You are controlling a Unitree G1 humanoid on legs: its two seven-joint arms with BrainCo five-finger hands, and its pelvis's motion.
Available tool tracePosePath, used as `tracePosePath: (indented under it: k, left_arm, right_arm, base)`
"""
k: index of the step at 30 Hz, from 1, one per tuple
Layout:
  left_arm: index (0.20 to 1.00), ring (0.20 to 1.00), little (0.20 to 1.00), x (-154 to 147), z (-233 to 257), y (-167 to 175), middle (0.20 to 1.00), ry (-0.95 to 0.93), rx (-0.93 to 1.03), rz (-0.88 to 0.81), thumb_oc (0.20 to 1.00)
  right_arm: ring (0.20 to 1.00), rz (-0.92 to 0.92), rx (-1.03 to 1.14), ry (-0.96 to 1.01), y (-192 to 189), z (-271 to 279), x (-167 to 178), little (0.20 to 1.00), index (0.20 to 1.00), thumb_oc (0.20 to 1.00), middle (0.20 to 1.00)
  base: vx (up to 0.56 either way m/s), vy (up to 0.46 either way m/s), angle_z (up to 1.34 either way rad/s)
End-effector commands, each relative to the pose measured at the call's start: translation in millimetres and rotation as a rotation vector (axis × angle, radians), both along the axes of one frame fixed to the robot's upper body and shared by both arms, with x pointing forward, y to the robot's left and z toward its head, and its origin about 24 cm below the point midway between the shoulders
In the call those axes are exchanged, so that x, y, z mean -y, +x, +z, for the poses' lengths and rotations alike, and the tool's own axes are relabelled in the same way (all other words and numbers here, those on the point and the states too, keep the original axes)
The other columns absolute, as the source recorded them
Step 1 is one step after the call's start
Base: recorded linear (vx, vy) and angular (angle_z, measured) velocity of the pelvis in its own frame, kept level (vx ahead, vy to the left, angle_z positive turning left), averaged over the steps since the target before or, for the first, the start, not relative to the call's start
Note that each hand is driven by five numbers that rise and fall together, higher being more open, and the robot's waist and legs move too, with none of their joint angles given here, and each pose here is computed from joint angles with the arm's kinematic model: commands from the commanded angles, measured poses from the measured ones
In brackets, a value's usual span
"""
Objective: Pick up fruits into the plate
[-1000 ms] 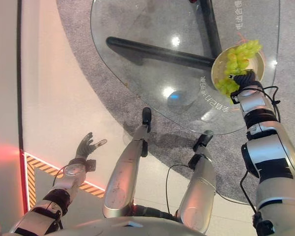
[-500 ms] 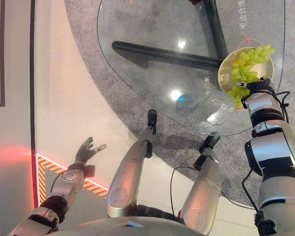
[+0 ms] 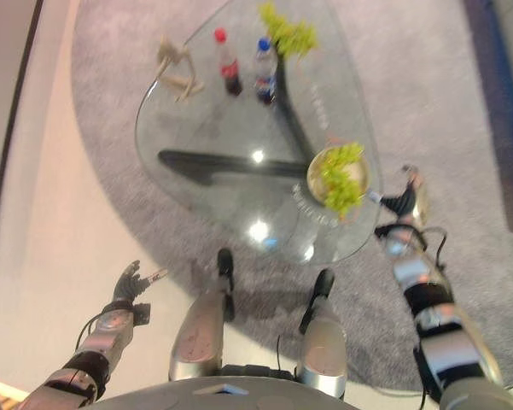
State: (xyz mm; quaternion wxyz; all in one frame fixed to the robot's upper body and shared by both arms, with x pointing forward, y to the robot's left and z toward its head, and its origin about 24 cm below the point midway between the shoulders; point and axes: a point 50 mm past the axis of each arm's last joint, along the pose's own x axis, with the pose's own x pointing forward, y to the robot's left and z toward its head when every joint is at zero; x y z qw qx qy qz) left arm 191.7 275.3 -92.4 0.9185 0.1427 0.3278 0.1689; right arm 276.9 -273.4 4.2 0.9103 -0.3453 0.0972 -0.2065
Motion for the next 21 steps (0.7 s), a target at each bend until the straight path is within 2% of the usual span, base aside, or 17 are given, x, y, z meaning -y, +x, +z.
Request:
tracePosePath:
  k: [1,4,10,11,18,21]
  left_arm:
    - [1.0,1.0,1.0,7.5,-10.2,-6.1,1.0,-0.016,-0.061,-0.029,1.0]
    - [1.0,1.0,1.0,9.5,-14.7,-10.7,1.0,-0.029,-0.095,-0.057,1.0]
    - [1.0,1.0,1.0,8.1,-34.0,-38.5,1.0,-0.023,-0.303,-0.144,1.0]
    - [1.0,1.0,1.0,8.0,-39.9,-47.3,1.0,-0.023,-0.375,-0.159,1.0]
    - [1.0,1.0,1.0,13.4,-55.8,-76.2,1.0,-0.064,-0.534,-0.106,1.0]
    - [1.0,1.0,1.0,19.2,-60.2,-84.3,1.0,-0.075,-0.575,-0.118,1.0]
  right_arm:
    - [1.0,0.115,0.021,0.02,-2.1,6.4,1.7,1.0,1.0,1.0,1.0]
    - [1.0,0.163,-0.094,0.078,-21.6,-20.7,-10.1,1.0,1.0,1.0,1.0]
    - [1.0,0.157,-0.622,0.275,-88.5,-101.9,-18.3,1.0,1.0,1.0,1.0]
    - [1.0,0.114,-0.801,0.349,-115.8,-125.2,-17.7,1.0,1.0,1.0,1.0]
    - [1.0,-0.089,-1.014,0.491,-170.0,-156.3,-19.5,1.0,1.0,1.0,1.0]
    - [1.0,-0.111,-1.085,0.513,-184.0,-161.2,-20.2,1.0,1.0,1.0,1.0]
  base:
    - [0.02,-0.022,-0.19]
    - [0.02,-0.002,-0.2]
    - [0.07,0.019,-0.2]
    - [0.09,0.013,-0.08]
    - [0.1,0.016,-0.12]
    - [0.08,0.014,-0.04]
